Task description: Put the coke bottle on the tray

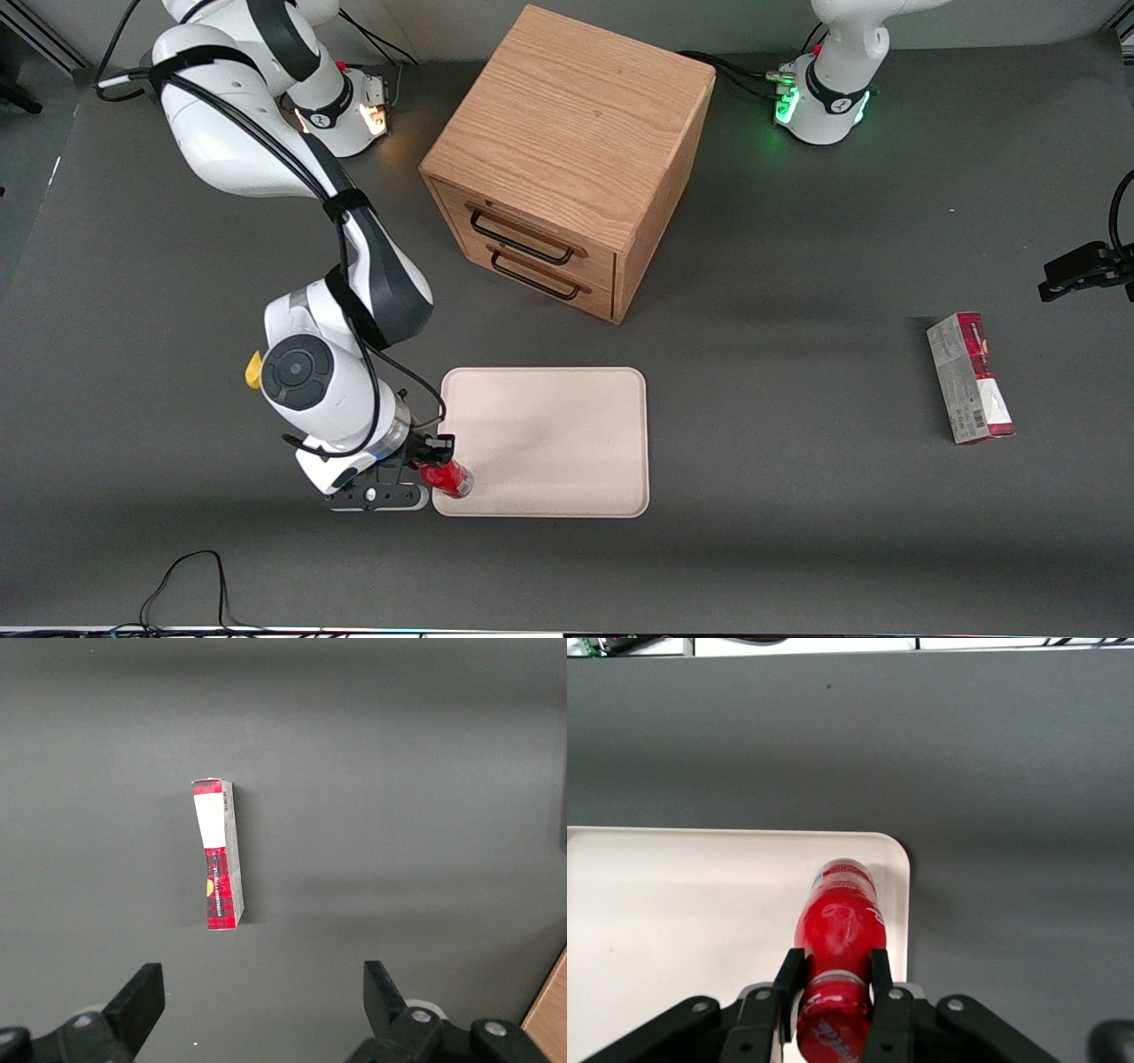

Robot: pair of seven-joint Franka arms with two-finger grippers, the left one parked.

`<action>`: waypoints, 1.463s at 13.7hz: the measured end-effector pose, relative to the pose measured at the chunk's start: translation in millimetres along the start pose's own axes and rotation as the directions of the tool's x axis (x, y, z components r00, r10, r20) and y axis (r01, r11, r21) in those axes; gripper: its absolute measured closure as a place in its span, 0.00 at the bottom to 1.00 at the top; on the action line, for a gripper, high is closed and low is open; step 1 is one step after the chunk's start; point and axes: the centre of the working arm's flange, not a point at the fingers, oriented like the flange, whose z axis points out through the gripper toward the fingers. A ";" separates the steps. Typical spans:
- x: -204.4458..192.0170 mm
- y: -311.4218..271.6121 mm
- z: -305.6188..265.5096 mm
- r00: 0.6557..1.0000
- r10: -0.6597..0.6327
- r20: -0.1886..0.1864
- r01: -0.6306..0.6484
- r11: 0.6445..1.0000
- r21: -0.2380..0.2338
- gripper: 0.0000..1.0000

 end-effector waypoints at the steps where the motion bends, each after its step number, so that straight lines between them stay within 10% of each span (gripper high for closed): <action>1: -1.8 0.0 10.0 1.000 -0.001 0.004 0.001 1.000 0.000 0.66; 5: -4.2 0.2 27.1 1.000 -0.003 0.005 0.003 1.000 0.002 0.66; 12: 4.2 -2.3 12.0 0.998 0.038 -0.055 -0.037 0.999 0.029 0.00; 16: 11.5 9.4 -26.1 0.996 0.055 -0.076 -0.055 0.998 0.008 0.00; 20: 4.0 43.3 -101.7 0.994 0.114 -0.004 -0.114 0.992 -0.059 0.00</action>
